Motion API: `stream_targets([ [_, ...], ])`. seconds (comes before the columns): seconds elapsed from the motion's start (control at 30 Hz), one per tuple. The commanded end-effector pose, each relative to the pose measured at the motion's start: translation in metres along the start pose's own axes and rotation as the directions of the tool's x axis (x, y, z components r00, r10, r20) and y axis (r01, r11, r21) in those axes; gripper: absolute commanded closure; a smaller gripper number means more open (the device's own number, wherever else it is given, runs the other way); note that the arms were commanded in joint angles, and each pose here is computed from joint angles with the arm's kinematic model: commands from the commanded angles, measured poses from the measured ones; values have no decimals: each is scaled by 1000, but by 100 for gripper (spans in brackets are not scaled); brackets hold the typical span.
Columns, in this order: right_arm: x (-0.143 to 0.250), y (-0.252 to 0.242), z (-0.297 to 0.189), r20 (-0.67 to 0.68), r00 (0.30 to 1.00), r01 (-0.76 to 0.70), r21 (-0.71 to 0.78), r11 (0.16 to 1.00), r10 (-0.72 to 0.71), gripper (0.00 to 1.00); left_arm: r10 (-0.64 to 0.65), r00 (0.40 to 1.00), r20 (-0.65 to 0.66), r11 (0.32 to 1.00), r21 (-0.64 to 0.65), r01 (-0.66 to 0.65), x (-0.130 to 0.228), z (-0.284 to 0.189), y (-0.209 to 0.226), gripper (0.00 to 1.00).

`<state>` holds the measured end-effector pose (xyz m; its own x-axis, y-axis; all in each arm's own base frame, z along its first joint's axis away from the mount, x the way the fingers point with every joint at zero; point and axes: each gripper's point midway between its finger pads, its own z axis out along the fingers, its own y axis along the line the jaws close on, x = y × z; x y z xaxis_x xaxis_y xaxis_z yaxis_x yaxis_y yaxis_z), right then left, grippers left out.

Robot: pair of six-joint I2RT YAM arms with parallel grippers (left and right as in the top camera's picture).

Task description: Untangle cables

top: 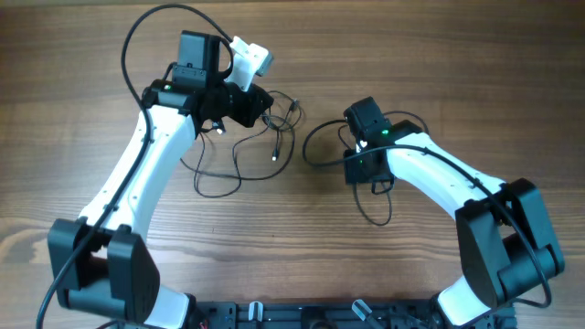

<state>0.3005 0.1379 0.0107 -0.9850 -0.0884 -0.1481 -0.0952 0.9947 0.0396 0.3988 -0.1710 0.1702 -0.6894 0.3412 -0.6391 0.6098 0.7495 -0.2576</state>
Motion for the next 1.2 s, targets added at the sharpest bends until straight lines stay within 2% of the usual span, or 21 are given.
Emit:
stream_targets([
  [0.0,4,-3,6,-9,1000,7,23,1000,-7,48,29,997,65,1000,6,-29,-17,-22,-13,80],
  [0.37,13,11,6,-23,998,61,25,998,-61,48,13,996,86,1000,4,-14,-21,-34,-18,78],
  [0.67,5,11,7,16,998,62,34,997,-63,48,16,996,91,1000,3,-17,-22,-36,-19,78],
  [1.17,16,8,18,8,996,85,32,996,-85,48,16,996,89,1000,4,-16,-21,-36,-19,76],
])
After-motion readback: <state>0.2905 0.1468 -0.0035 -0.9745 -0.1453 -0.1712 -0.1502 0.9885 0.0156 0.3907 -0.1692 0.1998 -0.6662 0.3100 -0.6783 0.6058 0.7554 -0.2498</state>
